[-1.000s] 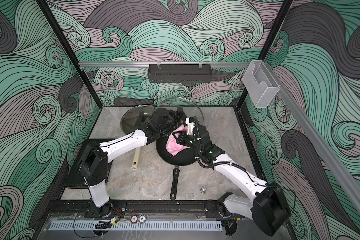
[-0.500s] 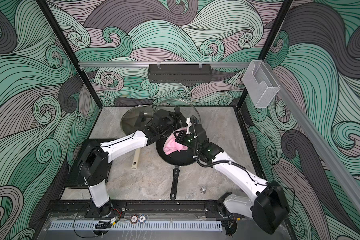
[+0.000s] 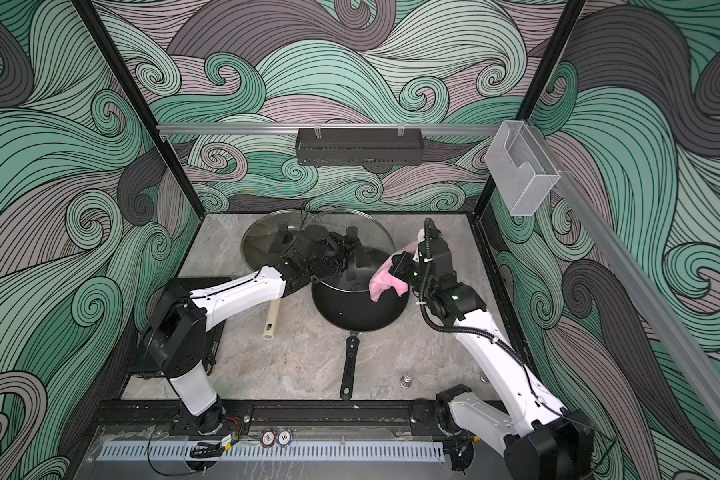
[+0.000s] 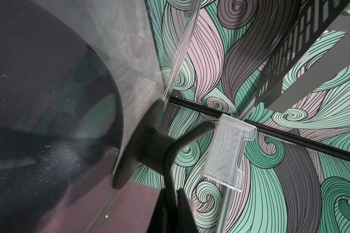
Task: Wipe the pot lid with a cloth
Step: Wipe the pot lid, then place the pot lid on the cooking pot, then place the cleaning item at the center of the board.
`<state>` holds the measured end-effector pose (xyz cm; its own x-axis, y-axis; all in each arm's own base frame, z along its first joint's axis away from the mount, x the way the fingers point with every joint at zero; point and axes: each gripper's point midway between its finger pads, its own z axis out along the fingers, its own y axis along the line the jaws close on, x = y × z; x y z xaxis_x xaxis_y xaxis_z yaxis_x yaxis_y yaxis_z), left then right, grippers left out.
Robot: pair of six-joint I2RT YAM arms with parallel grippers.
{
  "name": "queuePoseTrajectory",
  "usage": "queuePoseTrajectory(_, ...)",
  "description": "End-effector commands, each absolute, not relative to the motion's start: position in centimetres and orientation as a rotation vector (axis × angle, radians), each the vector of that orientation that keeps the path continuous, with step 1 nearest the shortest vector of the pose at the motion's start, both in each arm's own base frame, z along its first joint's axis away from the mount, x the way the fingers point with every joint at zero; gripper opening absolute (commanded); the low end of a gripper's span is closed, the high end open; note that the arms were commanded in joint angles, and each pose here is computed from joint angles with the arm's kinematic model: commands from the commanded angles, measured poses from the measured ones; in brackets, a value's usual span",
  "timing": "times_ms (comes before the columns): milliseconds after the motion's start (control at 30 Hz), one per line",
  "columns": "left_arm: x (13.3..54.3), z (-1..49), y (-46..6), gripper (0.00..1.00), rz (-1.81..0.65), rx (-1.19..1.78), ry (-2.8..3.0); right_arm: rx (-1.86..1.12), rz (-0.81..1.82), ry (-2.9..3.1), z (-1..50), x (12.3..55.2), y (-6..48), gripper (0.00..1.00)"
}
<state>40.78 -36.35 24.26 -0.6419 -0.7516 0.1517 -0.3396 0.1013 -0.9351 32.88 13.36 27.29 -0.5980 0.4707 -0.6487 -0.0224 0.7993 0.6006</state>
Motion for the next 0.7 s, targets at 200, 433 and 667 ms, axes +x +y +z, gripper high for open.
queuePoseTrajectory(200,37.1,35.3,-40.0,0.00,-1.960,-0.533,2.032,0.260,0.457,2.055,33.6,32.6,6.6,0.00)
queuePoseTrajectory(433,35.1,33.4,-41.8,0.00,-2.065,-0.461,2.112,0.415,0.282,2.091,31.9,32.8,-0.5,0.00)
queuePoseTrajectory(667,34.9,30.0,-41.7,0.00,-2.080,-0.442,2.123,0.534,0.220,2.140,27.3,32.9,-4.1,0.00)
